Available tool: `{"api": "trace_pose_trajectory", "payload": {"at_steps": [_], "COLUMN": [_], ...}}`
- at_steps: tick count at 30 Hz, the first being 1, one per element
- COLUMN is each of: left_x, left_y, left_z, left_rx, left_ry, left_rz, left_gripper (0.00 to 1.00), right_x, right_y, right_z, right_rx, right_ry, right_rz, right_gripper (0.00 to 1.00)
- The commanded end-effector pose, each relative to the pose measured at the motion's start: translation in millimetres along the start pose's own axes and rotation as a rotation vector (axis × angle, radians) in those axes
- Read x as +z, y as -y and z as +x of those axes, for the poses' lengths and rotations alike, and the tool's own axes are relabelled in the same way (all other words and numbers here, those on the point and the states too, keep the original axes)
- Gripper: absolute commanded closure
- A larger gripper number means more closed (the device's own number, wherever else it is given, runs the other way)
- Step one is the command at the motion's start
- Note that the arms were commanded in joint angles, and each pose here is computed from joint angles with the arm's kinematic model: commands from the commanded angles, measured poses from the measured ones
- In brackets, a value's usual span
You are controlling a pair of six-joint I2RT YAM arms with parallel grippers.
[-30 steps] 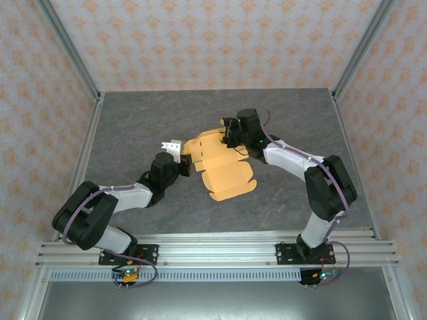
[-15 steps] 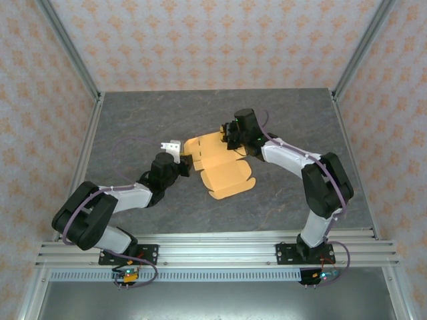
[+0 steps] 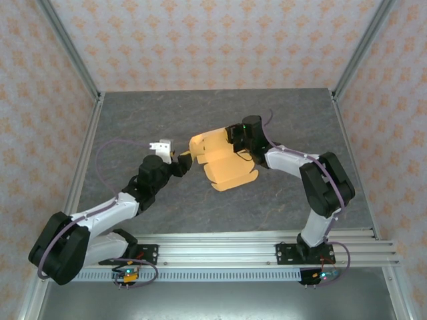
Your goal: Fold the paper box
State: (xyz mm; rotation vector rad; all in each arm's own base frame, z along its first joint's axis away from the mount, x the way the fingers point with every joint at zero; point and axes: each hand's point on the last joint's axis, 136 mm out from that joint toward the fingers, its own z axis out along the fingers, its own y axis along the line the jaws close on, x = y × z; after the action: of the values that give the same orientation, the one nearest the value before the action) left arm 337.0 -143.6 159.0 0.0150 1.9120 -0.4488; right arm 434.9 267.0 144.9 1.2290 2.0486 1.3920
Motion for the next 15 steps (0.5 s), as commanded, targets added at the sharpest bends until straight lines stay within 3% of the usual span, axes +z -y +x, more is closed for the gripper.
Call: {"api": "trace_pose_trajectory", "payload": {"at_steps": [1,5,15], "left_x": [-1.8,8.2,35.1], "left_y": [-35.3,-56.8,-32.2], "left_z": [13.0,29.8,50.1], "left_rx": [-0.048,-0.090,-0.076], "left_ry": [-0.035,-0.096,-0.185], "left_rz": [-0.147,-0.235,-0.084], "left_gripper": [0.32,0.33,0.34], "right_x": [-15.4,-17.6,-14.9], "right_y": [-32.4,-27.8,9.5], "right_z": [9.4,14.4,2.5], "right_rx": [-0.210,-0.311,-0.280], "right_ry": [-0.031,-0.068,-0.072], "right_rz": [-0.118,-0.133,-0.116], "right_gripper": [0.98,0.96,0.96]}}
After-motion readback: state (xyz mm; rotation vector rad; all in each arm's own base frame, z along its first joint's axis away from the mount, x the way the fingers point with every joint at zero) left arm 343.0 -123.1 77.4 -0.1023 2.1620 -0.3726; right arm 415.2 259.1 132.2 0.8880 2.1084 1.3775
